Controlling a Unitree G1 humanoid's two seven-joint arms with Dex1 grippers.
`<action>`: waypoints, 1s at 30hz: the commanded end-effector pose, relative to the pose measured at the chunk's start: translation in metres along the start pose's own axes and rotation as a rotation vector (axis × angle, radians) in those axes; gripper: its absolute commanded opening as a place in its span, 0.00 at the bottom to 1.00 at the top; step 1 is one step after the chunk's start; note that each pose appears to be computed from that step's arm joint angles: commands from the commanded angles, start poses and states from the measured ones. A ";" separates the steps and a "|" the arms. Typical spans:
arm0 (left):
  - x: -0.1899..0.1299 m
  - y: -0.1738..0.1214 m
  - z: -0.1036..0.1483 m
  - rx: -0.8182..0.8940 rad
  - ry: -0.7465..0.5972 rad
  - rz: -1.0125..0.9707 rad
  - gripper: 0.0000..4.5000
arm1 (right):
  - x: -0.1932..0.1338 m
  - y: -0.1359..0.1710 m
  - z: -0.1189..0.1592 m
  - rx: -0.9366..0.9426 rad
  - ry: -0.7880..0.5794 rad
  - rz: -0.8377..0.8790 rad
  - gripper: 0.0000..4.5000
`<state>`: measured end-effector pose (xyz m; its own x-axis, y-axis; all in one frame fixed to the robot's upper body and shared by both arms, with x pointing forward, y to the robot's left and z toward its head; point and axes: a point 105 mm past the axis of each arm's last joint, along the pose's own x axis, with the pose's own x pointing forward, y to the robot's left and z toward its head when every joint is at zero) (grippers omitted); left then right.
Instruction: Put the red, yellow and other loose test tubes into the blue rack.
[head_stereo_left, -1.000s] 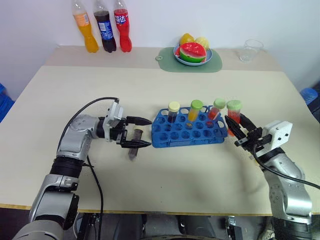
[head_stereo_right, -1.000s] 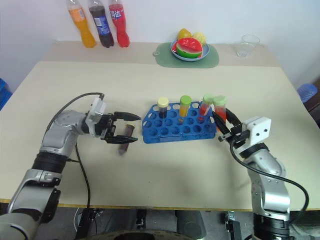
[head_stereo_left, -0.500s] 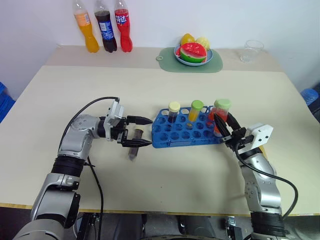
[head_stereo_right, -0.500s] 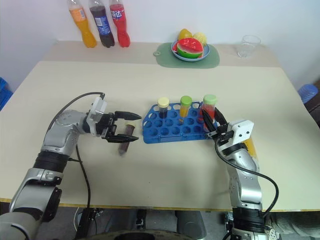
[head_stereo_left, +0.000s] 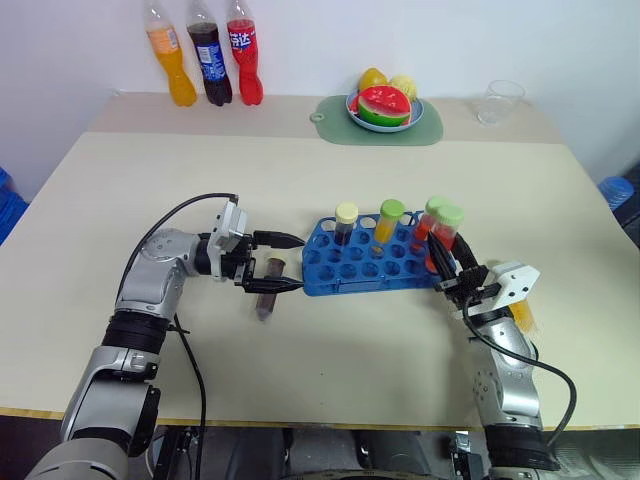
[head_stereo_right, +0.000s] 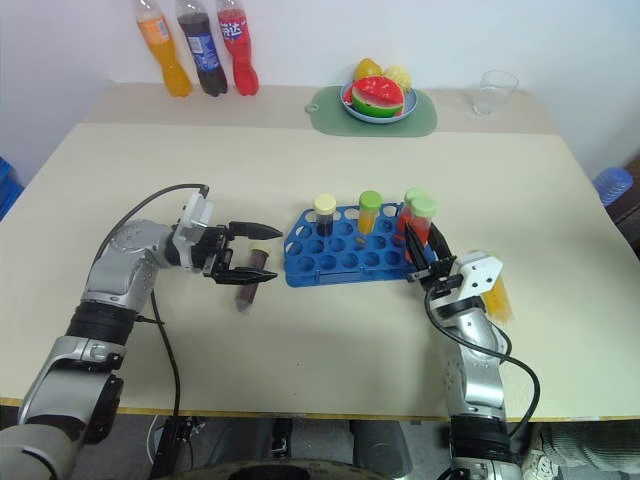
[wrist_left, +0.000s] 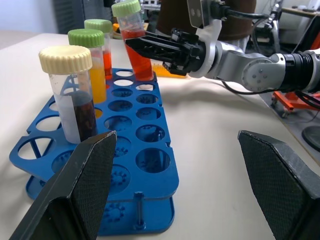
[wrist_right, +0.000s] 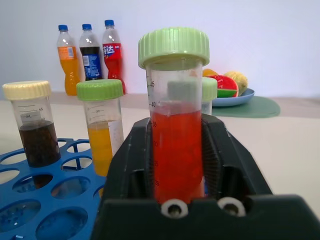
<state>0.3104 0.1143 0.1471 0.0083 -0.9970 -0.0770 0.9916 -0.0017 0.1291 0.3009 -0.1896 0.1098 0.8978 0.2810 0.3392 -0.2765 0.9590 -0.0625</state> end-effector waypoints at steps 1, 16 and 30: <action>-0.003 0.004 0.011 0.039 -0.021 0.014 0.89 | -0.005 -0.008 0.002 -0.094 0.022 -0.024 0.74; 0.011 0.001 0.004 0.025 -0.050 -0.006 0.89 | -0.040 -0.032 0.094 -0.270 0.364 0.103 0.94; 0.021 0.000 0.000 0.016 -0.070 -0.037 0.89 | -0.063 -0.115 0.057 0.052 1.032 -0.131 0.94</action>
<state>0.3108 0.0935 0.1389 -0.0307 -0.9993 -0.0198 0.9936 -0.0326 0.1078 0.2552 -0.3160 0.1493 0.7861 0.1093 -0.6084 -0.1636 0.9859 -0.0342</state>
